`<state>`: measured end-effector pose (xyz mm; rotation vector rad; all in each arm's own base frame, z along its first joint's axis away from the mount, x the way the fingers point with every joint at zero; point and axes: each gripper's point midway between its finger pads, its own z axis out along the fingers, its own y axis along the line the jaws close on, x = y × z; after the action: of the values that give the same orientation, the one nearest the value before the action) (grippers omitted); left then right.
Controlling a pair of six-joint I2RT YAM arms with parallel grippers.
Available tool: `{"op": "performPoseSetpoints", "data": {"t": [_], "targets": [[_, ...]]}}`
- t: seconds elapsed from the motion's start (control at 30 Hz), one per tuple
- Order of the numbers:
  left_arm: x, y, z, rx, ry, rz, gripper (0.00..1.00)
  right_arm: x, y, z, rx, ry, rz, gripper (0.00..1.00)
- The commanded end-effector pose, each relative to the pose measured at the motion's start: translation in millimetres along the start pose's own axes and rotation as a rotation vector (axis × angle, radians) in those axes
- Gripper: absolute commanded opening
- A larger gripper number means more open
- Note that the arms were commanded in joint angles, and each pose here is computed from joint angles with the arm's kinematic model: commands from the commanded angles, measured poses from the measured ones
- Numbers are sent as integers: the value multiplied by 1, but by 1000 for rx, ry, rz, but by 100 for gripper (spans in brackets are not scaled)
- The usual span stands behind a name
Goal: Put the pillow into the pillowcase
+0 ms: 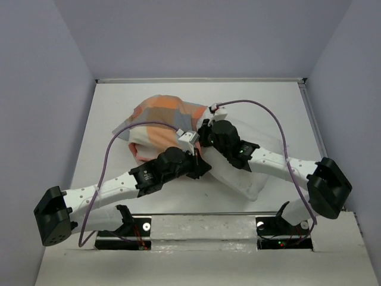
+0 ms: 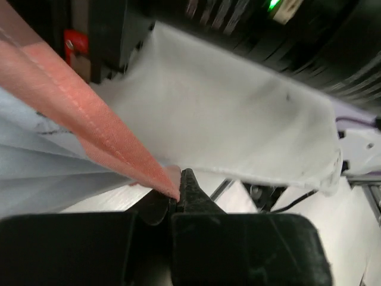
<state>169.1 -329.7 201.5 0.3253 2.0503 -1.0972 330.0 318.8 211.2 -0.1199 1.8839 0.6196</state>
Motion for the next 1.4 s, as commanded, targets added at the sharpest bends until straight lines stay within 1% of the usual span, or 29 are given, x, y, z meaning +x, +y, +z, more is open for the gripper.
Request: {"op": "performPoseSetpoints", "data": {"t": [0.0,0.03,0.1,0.13,0.17,0.2,0.27,0.3,0.4,0.43,0.5,0.53,0.57,0.6,0.63,0.67,0.7,0.73,0.77,0.8,0.87,0.9,0.93,0.97,1.07,1.2,1.27,1.3,1.37], "targets": [[-16,-66,-20,291,-72,-58,0,-22,43,-6,-200,-93,125,0],[-23,-69,-26,305,-101,-58,16,-17,41,-8,-207,-87,134,0],[-40,-78,-45,335,-156,-51,52,2,31,-23,-219,-60,145,0],[-44,-79,-51,332,-166,-33,82,7,29,-28,-225,-53,147,0],[-45,-76,-61,310,-159,-20,92,13,27,-33,-234,-37,154,0],[-56,-83,-71,320,-175,-3,99,21,27,-44,-268,-13,153,0],[-61,-80,-85,281,-164,43,99,33,27,-54,-296,36,145,13],[-73,-83,-94,265,-179,67,99,39,26,-63,-304,74,136,29],[-106,-93,-115,250,-257,86,99,39,23,-75,-303,103,99,52],[-119,-79,-114,166,-301,84,99,34,20,-84,-284,120,79,64],[-141,-58,-112,23,-348,106,99,24,12,-90,-234,118,27,78],[-148,-48,-107,-38,-355,123,99,32,2,-96,-194,174,-7,79],[-152,-26,-89,-145,-336,142,99,13,7,-102,-197,149,-22,79],[-164,-17,-85,-205,-344,182,99,7,1,-104,-166,139,-57,79],[-166,-1,-76,-266,-321,202,99,6,-5,-109,-136,154,-80,77],[-162,18,-53,-330,-267,223,99,-11,-9,-111,-118,118,-99,75],[-174,29,-47,-373,-275,255,98,-20,-15,-111,-85,98,-101,65],[-177,38,-39,-410,-264,275,98,-26,-27,-111,-47,88,-95,61],[-171,52,-19,-461,-218,301,98,-38,-30,-112,-39,64,-96,57],[-181,54,-15,-492,-219,352,97,-44,-33,-112,-31,54,-96,49],[-177,72,7,-560,-163,402,97,-58,-49,-108,17,26,-86,43],[-180,74,14,-575,-158,425,96,-65,-50,-106,11,20,-83,39],[-183,82,17,-609,-156,446,95,-69,-53,-104,14,18,-80,39],[-176,95,30,-642,-113,481,93,-72,-56,-102,18,17,-78,39],[-173,109,48,-681,-71,516,90,-79,-64,-94,22,21,-65,39],[-176,131,57,-776,-55,541,80,-81,-71,-81,19,36,-78,48],[-177,142,60,-823,-56,550,74,-83,-74,-71,22,38,-90,55],[-178,144,60,-841,-62,554,68,-83,-76,-67,12,45,-113,59],[-183,149,60,-874,-83,558,66,-84,-81,-58,-5,63,-145,61]]}}
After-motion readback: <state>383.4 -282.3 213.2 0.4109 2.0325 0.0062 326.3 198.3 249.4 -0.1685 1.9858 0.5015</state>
